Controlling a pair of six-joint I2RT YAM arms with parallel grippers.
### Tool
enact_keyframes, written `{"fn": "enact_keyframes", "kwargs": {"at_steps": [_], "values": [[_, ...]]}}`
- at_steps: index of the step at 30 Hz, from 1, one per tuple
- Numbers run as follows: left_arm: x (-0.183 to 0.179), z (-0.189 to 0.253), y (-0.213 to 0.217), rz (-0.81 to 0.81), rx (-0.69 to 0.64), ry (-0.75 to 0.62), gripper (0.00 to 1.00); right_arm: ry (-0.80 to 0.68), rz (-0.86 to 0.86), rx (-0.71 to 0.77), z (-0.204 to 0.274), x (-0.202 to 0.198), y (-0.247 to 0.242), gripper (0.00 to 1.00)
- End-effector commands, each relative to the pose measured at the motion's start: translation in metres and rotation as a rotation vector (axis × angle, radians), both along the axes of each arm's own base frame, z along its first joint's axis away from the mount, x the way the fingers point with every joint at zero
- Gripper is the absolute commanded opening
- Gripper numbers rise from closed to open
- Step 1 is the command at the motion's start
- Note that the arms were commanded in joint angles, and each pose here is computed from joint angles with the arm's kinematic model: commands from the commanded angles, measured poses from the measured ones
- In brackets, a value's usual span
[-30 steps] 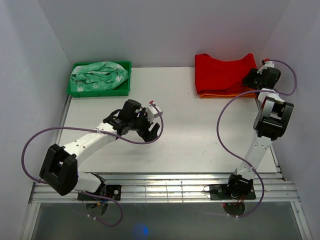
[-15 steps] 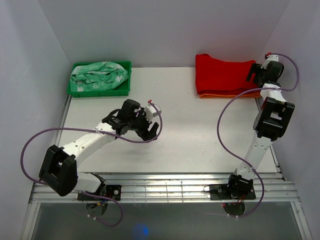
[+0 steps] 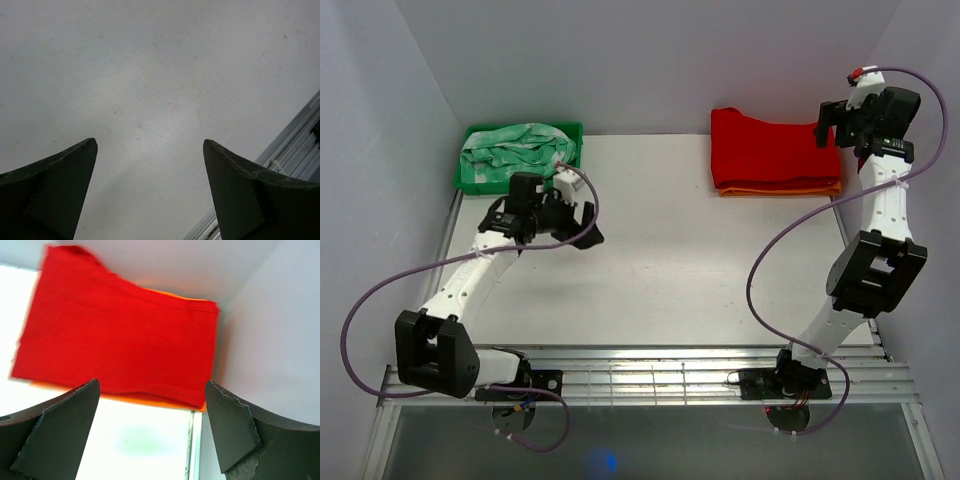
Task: Fold and stack the trousers
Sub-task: Neatly place the folded trousers to the corner
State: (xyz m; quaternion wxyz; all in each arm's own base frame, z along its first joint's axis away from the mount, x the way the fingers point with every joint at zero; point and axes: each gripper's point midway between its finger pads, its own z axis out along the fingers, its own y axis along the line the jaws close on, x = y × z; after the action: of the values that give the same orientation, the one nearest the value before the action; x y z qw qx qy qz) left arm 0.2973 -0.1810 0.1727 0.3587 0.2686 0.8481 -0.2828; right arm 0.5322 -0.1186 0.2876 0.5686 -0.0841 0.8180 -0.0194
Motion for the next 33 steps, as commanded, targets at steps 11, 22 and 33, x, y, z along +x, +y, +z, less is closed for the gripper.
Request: {"fn": "enact_keyframes", "kwargs": {"at_steps": [11,22,33], "values": [[0.147,0.067,0.189,0.490,0.056,-0.045,0.98,0.216,0.432,0.099,-0.032,-0.140,0.115,0.90],[0.197,0.048,0.194,0.445,0.052,-0.082,0.98,0.422,0.406,0.206,-0.110,-0.169,0.123,0.90],[0.138,0.016,0.181,0.462,0.042,-0.017,0.98,0.433,0.412,0.202,-0.118,-0.185,0.139,0.90]]}}
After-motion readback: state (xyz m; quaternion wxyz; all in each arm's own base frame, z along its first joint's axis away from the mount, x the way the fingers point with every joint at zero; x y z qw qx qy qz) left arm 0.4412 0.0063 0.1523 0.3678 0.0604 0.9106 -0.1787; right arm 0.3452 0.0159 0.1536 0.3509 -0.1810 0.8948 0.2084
